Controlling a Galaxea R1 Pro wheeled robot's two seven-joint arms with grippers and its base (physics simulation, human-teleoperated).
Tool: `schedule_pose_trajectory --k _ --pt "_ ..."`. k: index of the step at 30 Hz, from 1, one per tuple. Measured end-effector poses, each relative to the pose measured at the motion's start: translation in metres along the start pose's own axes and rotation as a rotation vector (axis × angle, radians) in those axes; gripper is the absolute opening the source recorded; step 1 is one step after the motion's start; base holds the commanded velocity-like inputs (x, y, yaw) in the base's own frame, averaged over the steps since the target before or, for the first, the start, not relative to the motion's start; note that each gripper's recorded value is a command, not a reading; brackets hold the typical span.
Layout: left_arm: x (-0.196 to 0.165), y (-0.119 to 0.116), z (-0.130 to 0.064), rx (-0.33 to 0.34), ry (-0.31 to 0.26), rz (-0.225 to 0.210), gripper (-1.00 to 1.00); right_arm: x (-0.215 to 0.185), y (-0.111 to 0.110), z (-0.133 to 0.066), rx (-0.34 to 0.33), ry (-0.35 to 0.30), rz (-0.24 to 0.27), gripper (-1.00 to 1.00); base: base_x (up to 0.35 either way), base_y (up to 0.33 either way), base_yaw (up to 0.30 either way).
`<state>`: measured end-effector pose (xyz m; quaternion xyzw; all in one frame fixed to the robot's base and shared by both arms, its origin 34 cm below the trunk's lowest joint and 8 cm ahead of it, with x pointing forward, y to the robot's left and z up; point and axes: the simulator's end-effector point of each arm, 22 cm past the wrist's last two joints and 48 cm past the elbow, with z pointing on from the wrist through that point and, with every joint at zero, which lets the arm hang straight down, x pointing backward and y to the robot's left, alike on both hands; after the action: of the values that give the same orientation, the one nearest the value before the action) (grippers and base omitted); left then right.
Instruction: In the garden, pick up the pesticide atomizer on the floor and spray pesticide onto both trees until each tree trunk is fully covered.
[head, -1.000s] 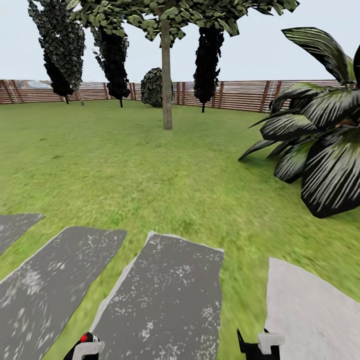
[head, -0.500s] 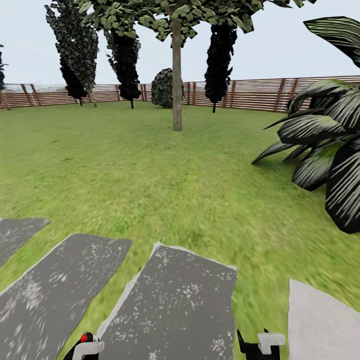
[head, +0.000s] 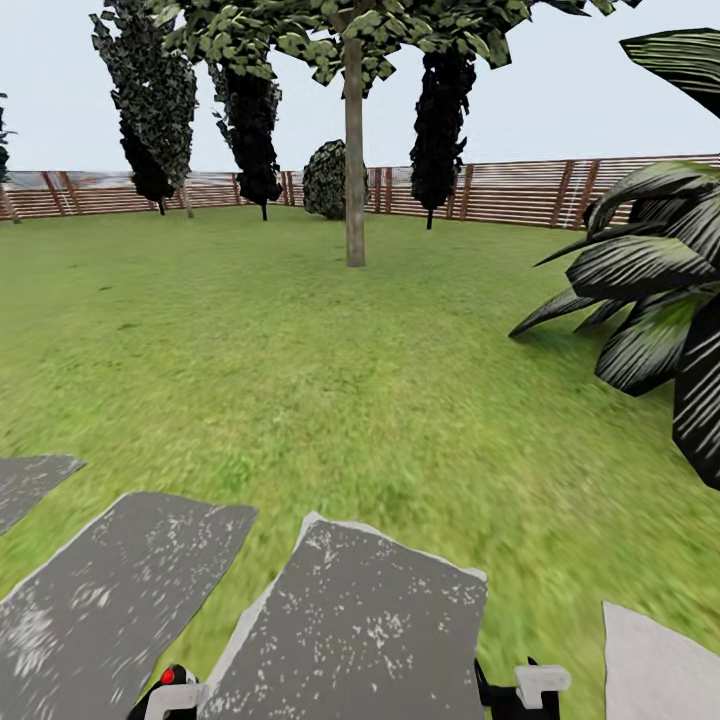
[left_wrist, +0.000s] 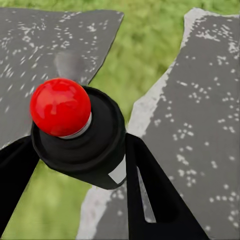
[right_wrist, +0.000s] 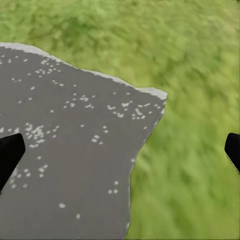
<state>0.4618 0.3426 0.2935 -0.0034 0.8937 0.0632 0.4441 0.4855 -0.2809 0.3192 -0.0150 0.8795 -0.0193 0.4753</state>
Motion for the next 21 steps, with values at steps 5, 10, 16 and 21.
schedule_pose_trajectory --k 5,10,16,21 --pt "-0.0001 0.0000 0.0000 0.000 0.000 0.000 -1.00 -0.0002 0.0000 0.0000 0.000 -0.001 0.000 1.00 0.337 0.000 0.000" --pt "-0.0001 0.0000 0.0000 0.000 0.000 0.000 -1.00 -0.0001 0.0000 0.0000 0.000 0.000 0.000 1.00 0.337 0.000 0.000" --pt "-0.0003 0.0000 0.0000 0.000 -0.001 0.000 -1.00 -0.0002 0.0000 0.0000 0.000 -0.001 0.000 1.00 0.337 0.000 0.000" --pt "-0.0001 0.0000 0.0000 0.000 0.000 0.000 -1.00 0.0002 -0.0005 -0.0001 0.001 0.000 0.000 1.00 0.337 0.000 0.000"
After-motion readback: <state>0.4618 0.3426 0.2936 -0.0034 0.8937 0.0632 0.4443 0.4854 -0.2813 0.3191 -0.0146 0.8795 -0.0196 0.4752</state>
